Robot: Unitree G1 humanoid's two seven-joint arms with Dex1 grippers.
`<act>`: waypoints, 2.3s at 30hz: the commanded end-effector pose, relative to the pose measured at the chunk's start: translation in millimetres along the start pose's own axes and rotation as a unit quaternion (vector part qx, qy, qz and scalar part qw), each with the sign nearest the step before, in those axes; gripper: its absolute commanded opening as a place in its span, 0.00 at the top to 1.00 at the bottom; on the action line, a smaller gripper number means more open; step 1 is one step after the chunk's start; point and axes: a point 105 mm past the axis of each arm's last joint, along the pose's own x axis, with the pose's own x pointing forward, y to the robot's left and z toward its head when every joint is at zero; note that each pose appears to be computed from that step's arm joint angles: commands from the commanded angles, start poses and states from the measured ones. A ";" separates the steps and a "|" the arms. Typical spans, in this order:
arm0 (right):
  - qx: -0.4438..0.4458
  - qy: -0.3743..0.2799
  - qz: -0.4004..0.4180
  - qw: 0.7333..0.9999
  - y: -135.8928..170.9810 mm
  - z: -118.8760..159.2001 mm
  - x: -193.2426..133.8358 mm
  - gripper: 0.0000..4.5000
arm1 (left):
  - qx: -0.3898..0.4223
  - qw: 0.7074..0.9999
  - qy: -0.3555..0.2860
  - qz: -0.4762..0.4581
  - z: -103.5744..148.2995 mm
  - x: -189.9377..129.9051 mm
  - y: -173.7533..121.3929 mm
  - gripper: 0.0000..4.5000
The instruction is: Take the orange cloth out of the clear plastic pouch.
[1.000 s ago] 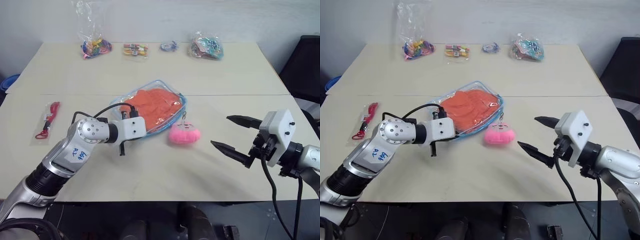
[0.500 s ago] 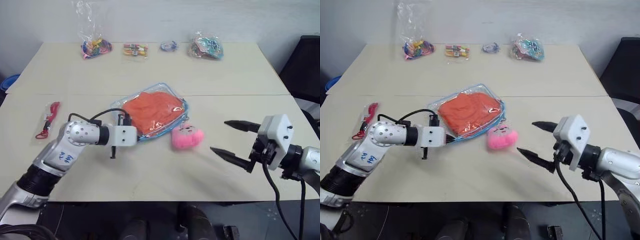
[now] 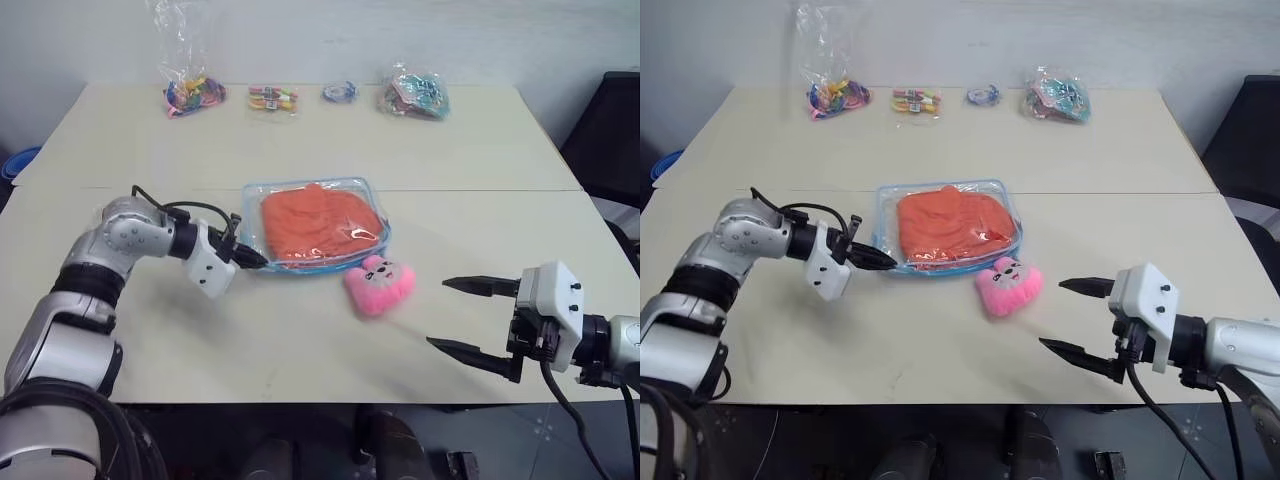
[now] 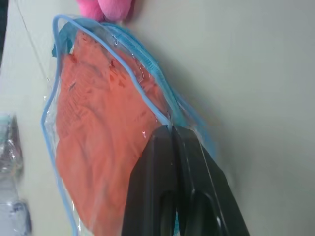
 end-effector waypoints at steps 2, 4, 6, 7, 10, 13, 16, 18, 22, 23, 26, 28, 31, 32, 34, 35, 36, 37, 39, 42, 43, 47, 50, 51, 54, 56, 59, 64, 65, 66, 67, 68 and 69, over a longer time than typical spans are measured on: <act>-0.035 -0.007 -0.021 0.999 1.5 9.5 -5.7 0.00 | -0.007 1.000 0.007 0.012 -7.2 -3.3 3.1 0.99; -0.036 -0.008 -0.028 0.999 1.9 10.0 -6.0 0.00 | -0.055 0.998 0.003 0.036 -11.1 -2.1 9.0 0.99; -0.035 -0.008 -0.038 0.999 1.6 9.5 -7.2 0.00 | -0.148 0.988 -0.016 0.047 -14.7 -1.1 10.5 0.90; -0.035 -0.008 -0.040 0.999 1.8 9.3 -7.6 0.00 | -0.174 0.983 -0.026 0.045 -14.3 -0.9 9.6 0.86; -0.033 -0.007 -0.045 0.998 2.5 8.4 -8.3 0.00 | -0.223 0.972 -0.059 0.049 -3.6 -1.6 8.9 0.66; -0.031 -0.007 -0.047 0.998 2.1 7.2 -8.2 0.00 | -0.266 0.960 -0.077 0.046 7.3 -4.6 7.9 0.48; -0.029 -0.011 -0.049 0.998 -0.2 7.3 -7.2 0.00 | -0.284 0.955 -0.077 0.050 16.3 -3.1 10.2 0.48; -0.028 -0.014 -0.049 0.998 -1.7 7.9 -5.9 0.00 | -0.284 0.955 -0.068 0.059 19.2 0.1 13.8 0.48; -0.027 -0.019 -0.050 0.998 -2.8 8.5 -4.5 0.00 | -0.254 0.964 0.001 0.084 7.6 11.1 19.1 0.48; -0.026 -0.020 -0.051 0.998 -2.7 8.7 -4.4 0.00 | -0.242 0.967 0.015 0.079 6.5 13.2 15.9 0.48; -0.024 -0.020 -0.051 0.998 -2.0 8.1 -4.8 0.00 | -0.216 0.973 0.045 0.069 2.7 18.5 8.4 0.48; -0.024 -0.020 -0.051 0.998 -1.7 7.9 -4.7 0.00 | -0.210 0.973 0.060 0.071 -1.2 22.0 6.9 0.48; -0.025 -0.020 -0.052 0.998 -2.6 8.5 -5.0 0.00 | -0.207 0.973 0.078 0.063 -6.0 27.2 2.0 0.48; -0.025 -0.021 -0.052 0.998 -3.0 9.0 -5.4 0.00 | -0.202 0.974 0.086 0.064 -8.0 28.4 1.6 0.48; -0.025 -0.022 -0.053 0.998 -3.4 9.6 -5.3 0.00 | -0.197 0.973 0.096 0.066 -11.0 29.6 1.2 0.48; -0.025 -0.022 -0.053 0.998 -3.6 9.6 -5.0 0.00 | -0.199 0.973 0.096 0.061 -11.5 31.3 -0.3 0.48; -0.026 -0.022 -0.053 0.998 -3.7 9.4 -4.9 0.00 | -0.201 0.973 0.095 0.058 -11.4 32.8 -1.5 0.48; -0.026 -0.022 -0.053 0.998 -3.8 9.4 -5.0 0.00 | -0.202 0.974 0.089 0.056 -9.5 34.4 -2.2 0.52; -0.026 -0.023 -0.053 0.998 -3.8 9.5 -4.6 0.00 | -0.203 0.974 0.077 0.057 -6.0 35.5 -2.2 0.61; -0.027 -0.024 -0.052 0.998 -3.7 9.7 -4.5 0.00 | -0.204 0.975 0.068 0.064 -4.6 34.5 -0.2 0.83; -0.027 -0.023 -0.051 0.998 -3.6 9.5 -4.6 0.00 | -0.204 0.975 0.064 0.065 -4.2 33.3 0.2 0.89; -0.028 -0.021 -0.045 0.998 -3.9 8.9 -5.6 0.00 | -0.188 0.979 0.041 0.059 -2.2 23.1 -3.6 0.99; -0.027 -0.021 -0.041 0.999 -4.2 8.7 -6.6 0.00 | -0.150 0.986 0.026 0.067 -0.6 14.1 -2.4 0.99; -0.027 -0.021 -0.036 0.999 -3.1 9.0 -6.6 0.00 | -0.125 0.990 0.019 0.061 0.9 8.9 -5.9 0.99; -0.026 -0.020 -0.023 0.999 -0.3 8.7 -6.8 0.00 | -0.104 0.993 0.024 0.047 -4.0 -0.3 -14.7 0.99; -0.026 -0.019 -0.018 0.999 0.4 8.2 -7.3 0.00 | -0.110 0.993 0.026 0.044 -7.2 -1.0 -16.6 0.99; -0.026 -0.018 -0.016 0.999 0.7 8.5 -7.3 0.00 | -0.092 0.995 0.019 0.040 -5.0 1.5 -17.6 0.99; -0.027 -0.018 -0.019 0.999 -0.4 9.2 -7.6 0.00 | -0.119 0.992 0.012 0.047 -6.7 3.4 -18.4 0.94; -0.026 -0.017 -0.020 0.999 -0.6 8.9 -7.7 0.00 | -0.124 0.991 0.007 0.048 -5.5 3.8 -18.7 0.89; -0.026 -0.017 -0.021 0.999 -0.6 8.5 -7.5 0.00 | -0.127 0.991 0.004 0.049 -4.3 3.5 -19.2 0.85; -0.026 -0.016 -0.021 0.999 -0.5 8.2 -7.3 0.00 | -0.128 0.991 0.003 0.049 -3.5 3.1 -19.5 0.77; -0.025 -0.016 -0.021 0.999 -0.3 7.6 -7.1 0.00 | -0.132 0.990 0.000 0.048 -2.3 1.8 -20.7 0.70; -0.024 -0.017 -0.021 0.999 -0.1 7.5 -6.7 0.00 | -0.136 0.990 -0.001 0.047 -1.5 0.5 -21.5 0.63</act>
